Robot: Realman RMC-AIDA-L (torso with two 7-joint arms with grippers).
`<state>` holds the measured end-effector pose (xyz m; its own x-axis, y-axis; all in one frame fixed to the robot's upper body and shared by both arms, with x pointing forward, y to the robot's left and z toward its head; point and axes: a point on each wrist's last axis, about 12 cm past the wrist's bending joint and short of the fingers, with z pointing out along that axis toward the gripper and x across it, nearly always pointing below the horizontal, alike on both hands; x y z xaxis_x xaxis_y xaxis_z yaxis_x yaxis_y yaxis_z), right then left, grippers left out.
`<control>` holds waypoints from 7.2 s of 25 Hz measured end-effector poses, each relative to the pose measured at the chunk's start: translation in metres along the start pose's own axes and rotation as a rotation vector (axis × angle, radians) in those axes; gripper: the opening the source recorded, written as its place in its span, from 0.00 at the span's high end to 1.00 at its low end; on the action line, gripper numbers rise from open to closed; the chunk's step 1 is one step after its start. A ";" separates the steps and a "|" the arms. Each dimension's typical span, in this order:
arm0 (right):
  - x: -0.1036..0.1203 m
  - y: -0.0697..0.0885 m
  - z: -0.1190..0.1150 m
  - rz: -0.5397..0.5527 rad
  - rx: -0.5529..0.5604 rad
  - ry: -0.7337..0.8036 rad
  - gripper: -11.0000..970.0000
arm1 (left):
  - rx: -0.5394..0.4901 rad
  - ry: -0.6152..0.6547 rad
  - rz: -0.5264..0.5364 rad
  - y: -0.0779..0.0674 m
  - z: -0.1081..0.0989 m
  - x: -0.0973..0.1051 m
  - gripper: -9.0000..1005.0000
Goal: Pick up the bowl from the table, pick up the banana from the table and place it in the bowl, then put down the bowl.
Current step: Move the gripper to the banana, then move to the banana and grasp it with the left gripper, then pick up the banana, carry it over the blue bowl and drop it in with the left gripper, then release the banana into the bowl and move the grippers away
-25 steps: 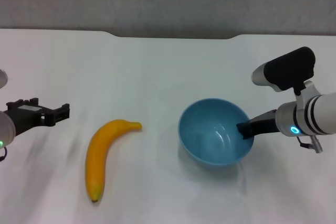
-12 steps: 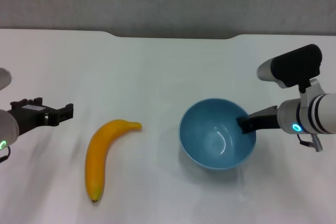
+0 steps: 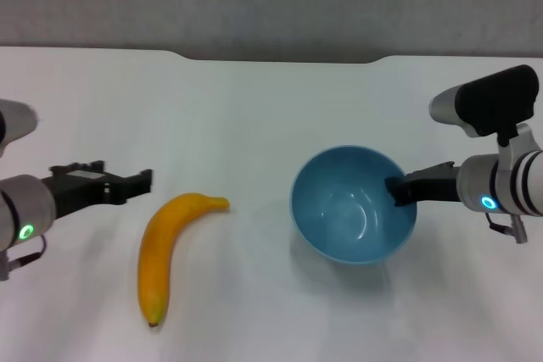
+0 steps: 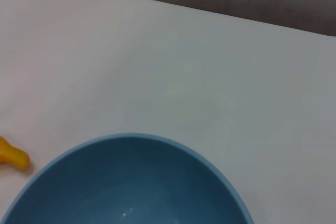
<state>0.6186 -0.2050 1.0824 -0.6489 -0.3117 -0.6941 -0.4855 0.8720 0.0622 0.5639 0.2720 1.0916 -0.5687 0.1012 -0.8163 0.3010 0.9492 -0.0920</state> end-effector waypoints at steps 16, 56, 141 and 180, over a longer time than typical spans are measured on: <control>-0.006 0.006 -0.017 -0.004 -0.013 -0.083 0.95 | 0.030 0.049 0.060 -0.022 0.014 0.020 0.17; -0.006 0.005 -0.020 0.003 -0.009 -0.099 0.93 | -0.016 0.141 0.059 -0.024 0.047 0.053 0.19; -0.019 0.026 -0.001 0.129 -0.158 -0.054 0.89 | 0.121 -0.283 -0.012 -0.058 -0.008 -0.044 0.10; -0.028 0.041 0.034 0.061 -0.220 0.262 0.87 | 0.020 -0.190 -0.083 -0.013 -0.003 -0.019 0.10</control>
<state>0.6364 -0.1476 1.0801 -0.7951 -0.3729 -0.4783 -0.5374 0.7987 0.2706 0.5684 0.2588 1.1098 -0.4377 -0.0372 -0.8984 0.2751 0.9457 -0.1732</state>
